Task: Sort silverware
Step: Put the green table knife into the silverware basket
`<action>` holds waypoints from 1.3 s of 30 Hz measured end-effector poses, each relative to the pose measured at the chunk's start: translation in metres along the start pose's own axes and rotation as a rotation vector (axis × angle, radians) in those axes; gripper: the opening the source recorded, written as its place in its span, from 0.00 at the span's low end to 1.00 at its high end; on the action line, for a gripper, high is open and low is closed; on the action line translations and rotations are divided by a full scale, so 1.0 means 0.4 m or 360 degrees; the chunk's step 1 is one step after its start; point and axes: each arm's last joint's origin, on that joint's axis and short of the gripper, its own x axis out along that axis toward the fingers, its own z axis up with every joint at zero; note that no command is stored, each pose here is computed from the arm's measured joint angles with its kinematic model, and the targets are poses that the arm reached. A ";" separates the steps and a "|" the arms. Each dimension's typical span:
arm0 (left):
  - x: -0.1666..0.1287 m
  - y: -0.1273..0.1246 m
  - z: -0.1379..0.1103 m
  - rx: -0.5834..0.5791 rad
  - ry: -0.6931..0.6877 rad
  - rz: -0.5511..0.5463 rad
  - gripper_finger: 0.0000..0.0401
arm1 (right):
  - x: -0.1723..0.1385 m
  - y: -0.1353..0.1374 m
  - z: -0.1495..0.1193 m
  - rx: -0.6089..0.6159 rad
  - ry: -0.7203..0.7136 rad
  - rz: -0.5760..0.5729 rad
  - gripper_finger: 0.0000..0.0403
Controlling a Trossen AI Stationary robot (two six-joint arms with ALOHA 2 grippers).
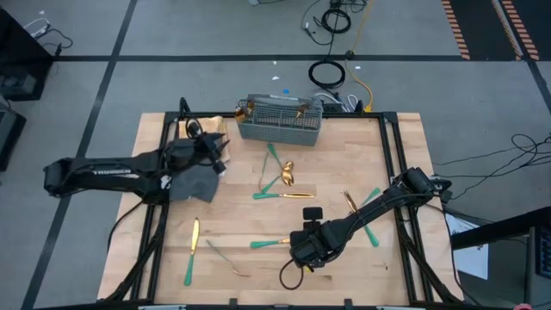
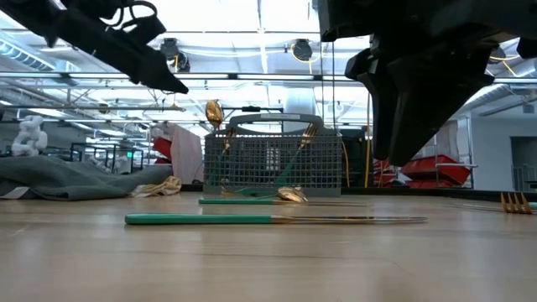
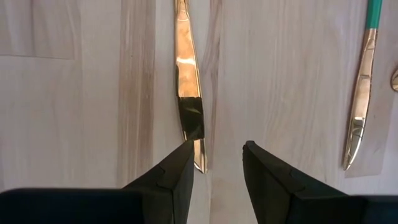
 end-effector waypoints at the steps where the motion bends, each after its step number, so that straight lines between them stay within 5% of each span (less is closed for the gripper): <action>1: -0.005 -0.005 -0.002 -0.0010 0.0013 -0.0024 0.31 | 0.000 0.000 0.000 0.0003 0.0000 0.0000 0.32; 4: -0.022 -0.028 -0.011 -0.0055 0.0056 -0.0212 0.31 | 0.000 0.000 0.000 0.0004 0.0001 0.0000 0.32; 9: -0.061 -0.094 -0.022 -0.0242 0.0163 -0.0883 0.31 | -0.002 0.007 -0.004 -0.0014 0.0001 0.0005 0.32; 12: -0.090 -0.132 -0.034 -0.0383 0.0318 -0.1029 0.31 | -0.004 0.011 -0.006 -0.0025 0.0000 0.0009 0.32; 20: -0.154 -0.198 -0.088 -0.0976 0.0826 -0.0760 0.31 | -0.004 0.011 -0.005 -0.0015 0.0000 0.0010 0.32; 26: -0.188 -0.260 -0.130 -0.1255 0.1145 -0.0624 0.31 | -0.004 0.012 -0.006 -0.0017 0.0000 0.0010 0.32; 32: -0.220 -0.303 -0.133 -0.1171 0.1536 -0.0398 0.31 | -0.006 0.017 -0.009 -0.0045 -0.0002 0.0012 0.32; 39: -0.276 -0.360 -0.027 -0.0989 0.1686 -0.0249 0.31 | -0.009 0.029 -0.011 -0.0090 -0.0024 0.0025 0.32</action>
